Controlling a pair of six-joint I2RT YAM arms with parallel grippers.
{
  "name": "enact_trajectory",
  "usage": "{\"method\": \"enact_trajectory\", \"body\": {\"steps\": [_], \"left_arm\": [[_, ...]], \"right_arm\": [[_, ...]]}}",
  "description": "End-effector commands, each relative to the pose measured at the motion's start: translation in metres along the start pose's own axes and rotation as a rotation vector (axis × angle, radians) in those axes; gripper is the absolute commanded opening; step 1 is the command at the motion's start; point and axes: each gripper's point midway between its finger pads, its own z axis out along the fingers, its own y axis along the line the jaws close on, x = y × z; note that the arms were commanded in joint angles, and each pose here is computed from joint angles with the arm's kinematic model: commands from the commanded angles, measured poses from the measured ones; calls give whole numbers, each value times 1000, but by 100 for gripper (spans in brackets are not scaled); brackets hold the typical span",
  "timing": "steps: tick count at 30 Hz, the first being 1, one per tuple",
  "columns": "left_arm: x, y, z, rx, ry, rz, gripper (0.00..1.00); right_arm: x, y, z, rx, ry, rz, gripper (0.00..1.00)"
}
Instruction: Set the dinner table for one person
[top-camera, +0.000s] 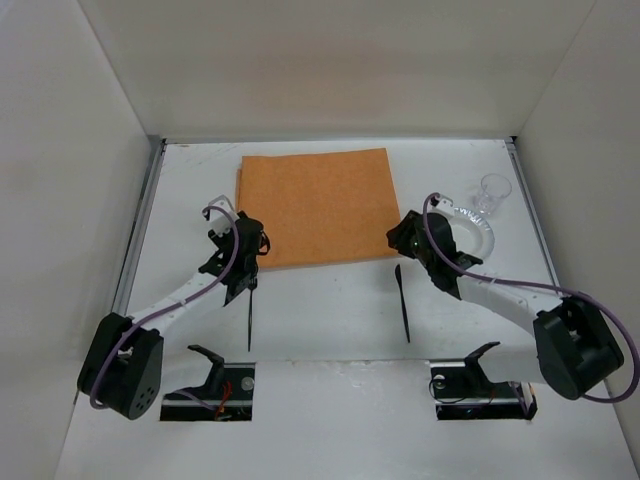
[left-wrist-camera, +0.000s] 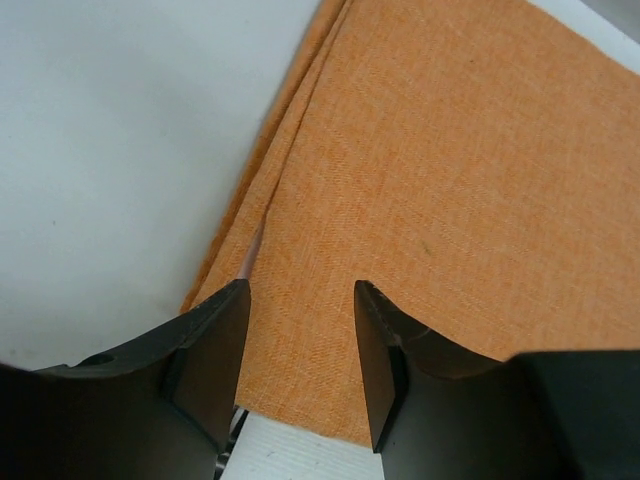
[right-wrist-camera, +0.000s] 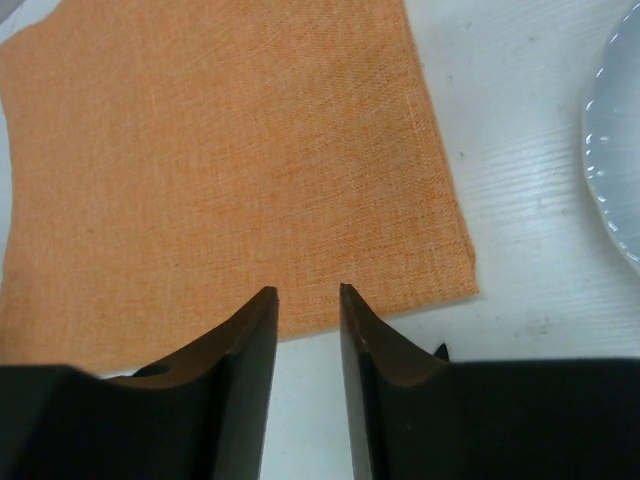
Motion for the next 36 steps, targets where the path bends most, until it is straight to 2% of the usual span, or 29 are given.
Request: {"method": "enact_trajectory", "body": {"steps": [1,2,5,13,17,24,34,36], "left_arm": [[6,20,-2,-48,16,9,44],[10,27,-3,-57,21,-7,44],[18,39,-2,-75,41,-30,45],[48,75,14,-179,115,-53,43],[58,73,25,-166,132,-75,41],[56,72,42,-178,113,-106,30],[60,56,64,-158,118,-148,18],[61,56,63,-156,124,-159,15]], "right_arm": [[-6,10,2,-17,-31,-7,45],[-1,8,3,-13,-23,-7,51],[11,7,8,-3,5,-4,58],[8,-21,10,135,-40,-17,59],[12,-27,12,156,-34,-18,61],[10,-54,17,250,-14,9,62],[16,-51,42,259,37,62,52],[18,-53,47,268,46,64,40]]}}
